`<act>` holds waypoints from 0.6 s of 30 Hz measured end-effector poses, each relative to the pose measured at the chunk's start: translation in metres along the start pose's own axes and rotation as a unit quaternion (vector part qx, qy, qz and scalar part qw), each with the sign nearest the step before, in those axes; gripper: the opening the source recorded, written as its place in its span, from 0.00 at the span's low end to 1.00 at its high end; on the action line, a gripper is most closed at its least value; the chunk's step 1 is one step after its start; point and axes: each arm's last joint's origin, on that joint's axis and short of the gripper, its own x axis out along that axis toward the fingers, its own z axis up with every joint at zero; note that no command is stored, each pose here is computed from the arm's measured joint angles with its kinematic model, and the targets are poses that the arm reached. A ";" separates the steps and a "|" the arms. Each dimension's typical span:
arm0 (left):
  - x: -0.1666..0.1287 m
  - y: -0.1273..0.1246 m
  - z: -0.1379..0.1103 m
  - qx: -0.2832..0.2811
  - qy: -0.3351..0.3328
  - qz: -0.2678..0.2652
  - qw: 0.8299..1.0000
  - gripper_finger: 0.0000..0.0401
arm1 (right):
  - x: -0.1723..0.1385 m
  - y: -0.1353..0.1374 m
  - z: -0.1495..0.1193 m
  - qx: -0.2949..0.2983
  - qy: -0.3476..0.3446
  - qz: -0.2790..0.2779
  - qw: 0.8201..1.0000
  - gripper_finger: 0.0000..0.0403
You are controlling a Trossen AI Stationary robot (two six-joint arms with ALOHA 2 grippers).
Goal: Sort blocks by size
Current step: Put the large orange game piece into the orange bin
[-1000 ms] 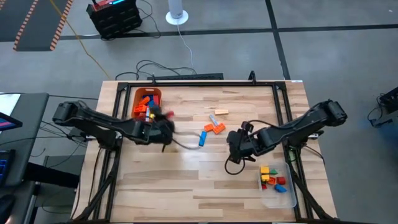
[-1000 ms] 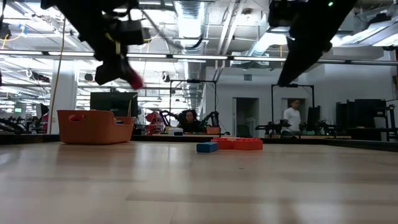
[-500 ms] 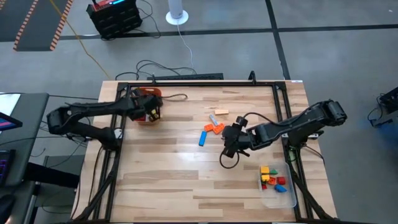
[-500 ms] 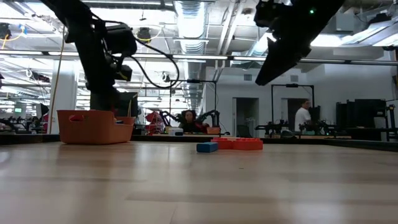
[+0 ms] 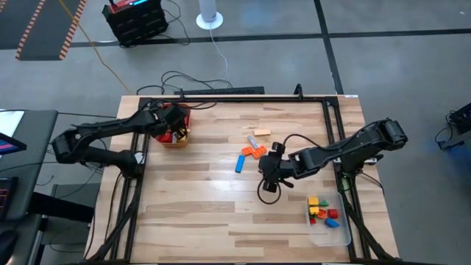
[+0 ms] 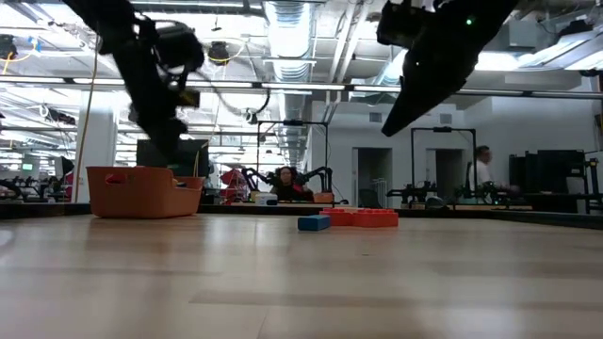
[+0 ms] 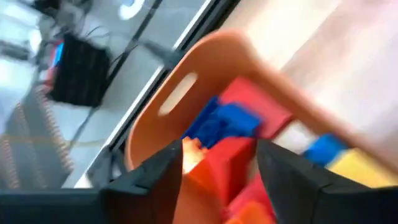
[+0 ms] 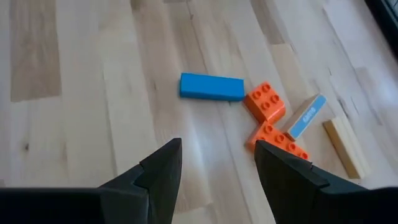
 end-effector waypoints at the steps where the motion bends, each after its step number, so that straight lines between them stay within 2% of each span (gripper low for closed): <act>1: -0.004 -0.001 0.003 -0.002 -0.011 -0.018 1.000 0.51 | 0.001 -0.002 0.000 -0.002 0.002 -0.002 1.000 0.58; 6: -0.025 -0.016 0.022 -0.018 -0.098 -0.136 0.986 0.53 | 0.006 -0.013 0.003 -0.017 0.008 -0.016 1.000 0.58; 9: -0.036 -0.032 0.031 -0.052 -0.152 -0.213 0.964 0.53 | 0.010 -0.021 0.004 -0.010 0.011 -0.025 1.000 0.58; 12: -0.042 -0.058 0.037 -0.047 -0.187 -0.295 0.936 0.53 | 0.013 -0.030 0.006 -0.014 0.015 -0.035 0.999 0.58; 18: -0.044 -0.115 0.043 -0.003 -0.226 -0.349 0.910 0.53 | 0.027 -0.049 -0.002 -0.047 0.025 -0.053 0.997 0.58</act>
